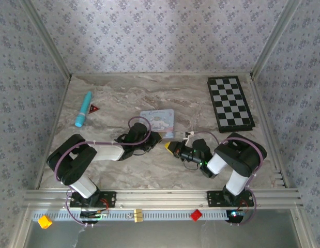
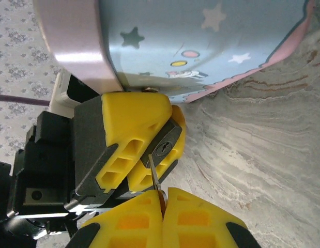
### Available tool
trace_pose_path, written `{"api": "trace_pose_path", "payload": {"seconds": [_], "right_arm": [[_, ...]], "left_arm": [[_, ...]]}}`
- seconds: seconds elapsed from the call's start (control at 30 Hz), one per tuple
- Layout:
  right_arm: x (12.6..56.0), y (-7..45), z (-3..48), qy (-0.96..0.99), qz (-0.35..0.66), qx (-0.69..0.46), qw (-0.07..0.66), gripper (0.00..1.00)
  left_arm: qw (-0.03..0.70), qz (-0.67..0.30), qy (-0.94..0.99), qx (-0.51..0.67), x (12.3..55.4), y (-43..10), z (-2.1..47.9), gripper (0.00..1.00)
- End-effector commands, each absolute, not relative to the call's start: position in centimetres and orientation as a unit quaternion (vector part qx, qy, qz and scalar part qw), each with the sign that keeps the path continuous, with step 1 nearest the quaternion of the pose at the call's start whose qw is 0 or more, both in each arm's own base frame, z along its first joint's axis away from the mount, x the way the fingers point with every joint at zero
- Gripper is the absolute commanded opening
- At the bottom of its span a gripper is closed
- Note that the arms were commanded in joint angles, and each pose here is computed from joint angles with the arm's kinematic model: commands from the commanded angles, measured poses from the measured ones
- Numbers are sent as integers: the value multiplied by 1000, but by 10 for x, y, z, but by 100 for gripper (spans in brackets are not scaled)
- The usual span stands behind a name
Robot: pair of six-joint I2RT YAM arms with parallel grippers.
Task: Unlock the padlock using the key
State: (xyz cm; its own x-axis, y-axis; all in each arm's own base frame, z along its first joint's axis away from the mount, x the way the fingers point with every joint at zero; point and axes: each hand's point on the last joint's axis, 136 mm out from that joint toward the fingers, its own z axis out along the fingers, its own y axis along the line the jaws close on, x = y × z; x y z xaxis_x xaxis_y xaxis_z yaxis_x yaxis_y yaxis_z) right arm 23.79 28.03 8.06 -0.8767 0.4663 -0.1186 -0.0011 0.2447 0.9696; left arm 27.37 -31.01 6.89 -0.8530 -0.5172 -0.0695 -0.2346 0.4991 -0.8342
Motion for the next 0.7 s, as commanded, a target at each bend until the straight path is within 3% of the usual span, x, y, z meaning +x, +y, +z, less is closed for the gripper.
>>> {"api": "trace_pose_path", "payload": {"seconds": [0.0,0.67], "right_arm": [[239,280,94,750,617,145,191,0],[245,289,111,732,643,151,169,0]], "left_arm": [[168,-503,822,-211,278,-319,103,7],[189,-554,781,-219,283,-317,126,4]]}}
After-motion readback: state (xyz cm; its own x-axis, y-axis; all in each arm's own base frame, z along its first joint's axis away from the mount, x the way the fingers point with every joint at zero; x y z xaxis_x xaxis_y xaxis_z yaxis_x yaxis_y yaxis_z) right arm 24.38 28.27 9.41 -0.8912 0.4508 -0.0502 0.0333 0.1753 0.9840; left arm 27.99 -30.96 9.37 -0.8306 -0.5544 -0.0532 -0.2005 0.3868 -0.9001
